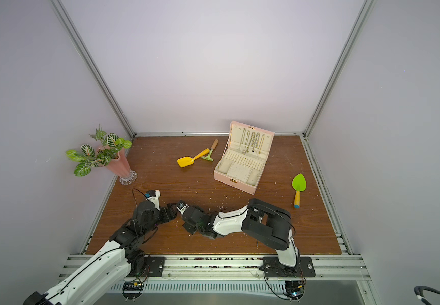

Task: Put jewelry chain into jewelry box
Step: Move the necklace to the center of the board.

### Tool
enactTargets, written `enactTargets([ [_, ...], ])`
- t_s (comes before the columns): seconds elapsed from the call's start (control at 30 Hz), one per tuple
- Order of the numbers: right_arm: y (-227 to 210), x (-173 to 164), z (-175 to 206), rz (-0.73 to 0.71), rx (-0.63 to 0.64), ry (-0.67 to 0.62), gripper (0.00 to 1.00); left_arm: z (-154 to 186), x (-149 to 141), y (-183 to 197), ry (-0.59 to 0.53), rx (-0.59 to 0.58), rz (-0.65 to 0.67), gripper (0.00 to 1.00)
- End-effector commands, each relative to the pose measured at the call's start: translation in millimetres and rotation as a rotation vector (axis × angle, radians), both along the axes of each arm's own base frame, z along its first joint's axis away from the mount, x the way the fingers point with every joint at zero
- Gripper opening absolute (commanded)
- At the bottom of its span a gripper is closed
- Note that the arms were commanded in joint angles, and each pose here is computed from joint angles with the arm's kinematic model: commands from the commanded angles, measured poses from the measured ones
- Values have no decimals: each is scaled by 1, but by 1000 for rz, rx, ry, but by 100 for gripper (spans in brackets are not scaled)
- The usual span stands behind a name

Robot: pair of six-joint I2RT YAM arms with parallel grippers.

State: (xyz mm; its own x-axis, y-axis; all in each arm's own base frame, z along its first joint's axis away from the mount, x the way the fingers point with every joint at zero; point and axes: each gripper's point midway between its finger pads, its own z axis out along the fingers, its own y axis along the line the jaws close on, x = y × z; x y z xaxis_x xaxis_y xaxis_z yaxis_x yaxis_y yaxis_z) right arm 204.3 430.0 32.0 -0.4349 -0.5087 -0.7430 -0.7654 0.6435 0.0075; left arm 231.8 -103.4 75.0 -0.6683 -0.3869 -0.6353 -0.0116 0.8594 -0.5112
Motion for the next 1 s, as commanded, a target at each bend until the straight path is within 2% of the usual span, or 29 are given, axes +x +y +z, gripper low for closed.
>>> enactTargets([
  [0.0,5,1,33,-30,144,0,0,18,1,-19,-12,-102,-51,77],
  [0.13,2,0,44,-41,205,6,0,19,-2,-36,-2,-185,-119,67],
  [0.23,-7,0,45,-66,207,6,0,18,-3,-44,13,-194,-161,61],
  [0.43,-34,-4,43,-119,196,42,0,20,-7,-63,19,-235,-274,55],
  [0.53,-48,-8,43,-144,192,64,0,21,-12,-73,30,-255,-338,54],
  [0.67,-75,-15,31,-200,118,113,0,21,-17,-82,54,-255,-398,53],
  [0.97,-136,-41,9,-281,-12,224,0,23,-18,-92,32,-213,-463,53],
])
